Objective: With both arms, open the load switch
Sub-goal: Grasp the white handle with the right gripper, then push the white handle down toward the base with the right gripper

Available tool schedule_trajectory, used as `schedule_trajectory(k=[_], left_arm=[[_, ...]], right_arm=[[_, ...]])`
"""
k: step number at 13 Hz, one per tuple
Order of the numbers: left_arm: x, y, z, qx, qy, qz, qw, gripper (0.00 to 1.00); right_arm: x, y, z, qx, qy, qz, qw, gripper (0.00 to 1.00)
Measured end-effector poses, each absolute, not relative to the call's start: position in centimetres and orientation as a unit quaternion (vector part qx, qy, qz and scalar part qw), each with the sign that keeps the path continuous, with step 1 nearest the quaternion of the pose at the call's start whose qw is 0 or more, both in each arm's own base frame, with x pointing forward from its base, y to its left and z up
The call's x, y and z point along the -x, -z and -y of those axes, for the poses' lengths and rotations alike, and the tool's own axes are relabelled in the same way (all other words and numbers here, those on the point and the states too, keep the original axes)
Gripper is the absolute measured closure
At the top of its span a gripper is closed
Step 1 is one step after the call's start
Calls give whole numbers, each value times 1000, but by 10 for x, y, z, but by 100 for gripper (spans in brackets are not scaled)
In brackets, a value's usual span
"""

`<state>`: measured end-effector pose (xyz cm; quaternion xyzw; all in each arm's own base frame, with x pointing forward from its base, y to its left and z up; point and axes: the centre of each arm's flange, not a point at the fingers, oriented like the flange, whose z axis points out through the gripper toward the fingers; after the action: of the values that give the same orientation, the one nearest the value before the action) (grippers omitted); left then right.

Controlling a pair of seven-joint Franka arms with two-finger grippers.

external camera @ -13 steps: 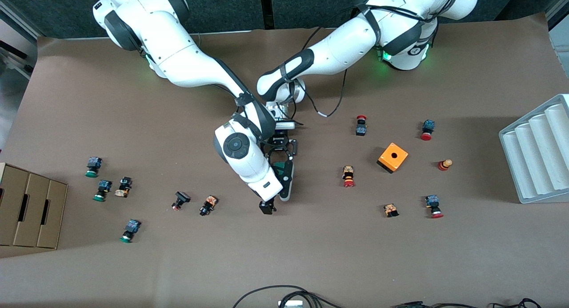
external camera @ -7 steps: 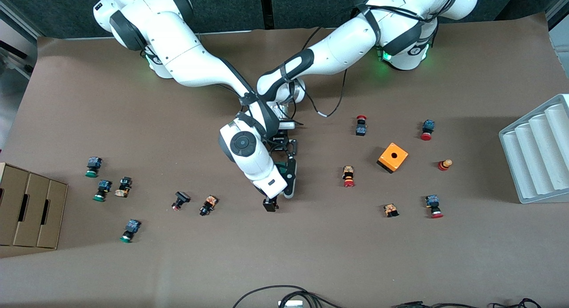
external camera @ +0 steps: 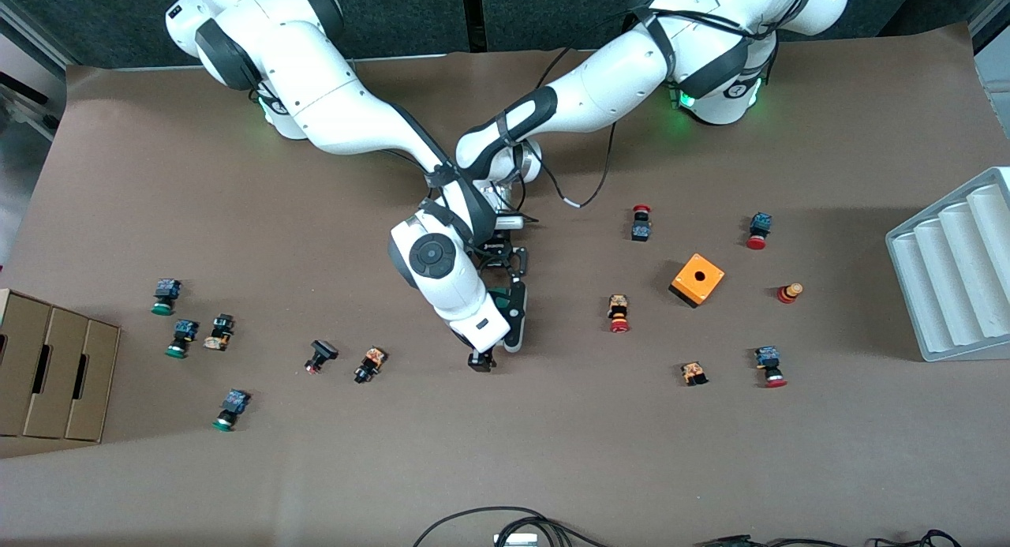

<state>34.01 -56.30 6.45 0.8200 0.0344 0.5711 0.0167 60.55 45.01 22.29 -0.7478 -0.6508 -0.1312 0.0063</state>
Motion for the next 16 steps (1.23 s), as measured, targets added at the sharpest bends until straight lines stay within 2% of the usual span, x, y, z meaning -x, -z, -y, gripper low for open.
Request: schedule_trajectory(k=[7, 9, 10, 12, 16], left_arm=[[-339, -64, 563, -820, -572, -33, 17, 24], [-339, -64, 563, -820, -572, -33, 16, 24], [-339, -64, 563, -819, -572, -33, 16, 24], [-339, -64, 563, -819, -572, -33, 16, 24], [-339, -64, 563, -819, -572, -33, 16, 24]], right_arm=[[-605, -222, -451, 747, 134, 651, 5, 29], [-606, -219, -450, 747, 135, 651, 4, 16], [-606, -217, -450, 748, 134, 650, 3, 16], [-607, -217, -449, 748, 135, 650, 2, 1], [-608, -216, -447, 750, 135, 647, 2, 1]])
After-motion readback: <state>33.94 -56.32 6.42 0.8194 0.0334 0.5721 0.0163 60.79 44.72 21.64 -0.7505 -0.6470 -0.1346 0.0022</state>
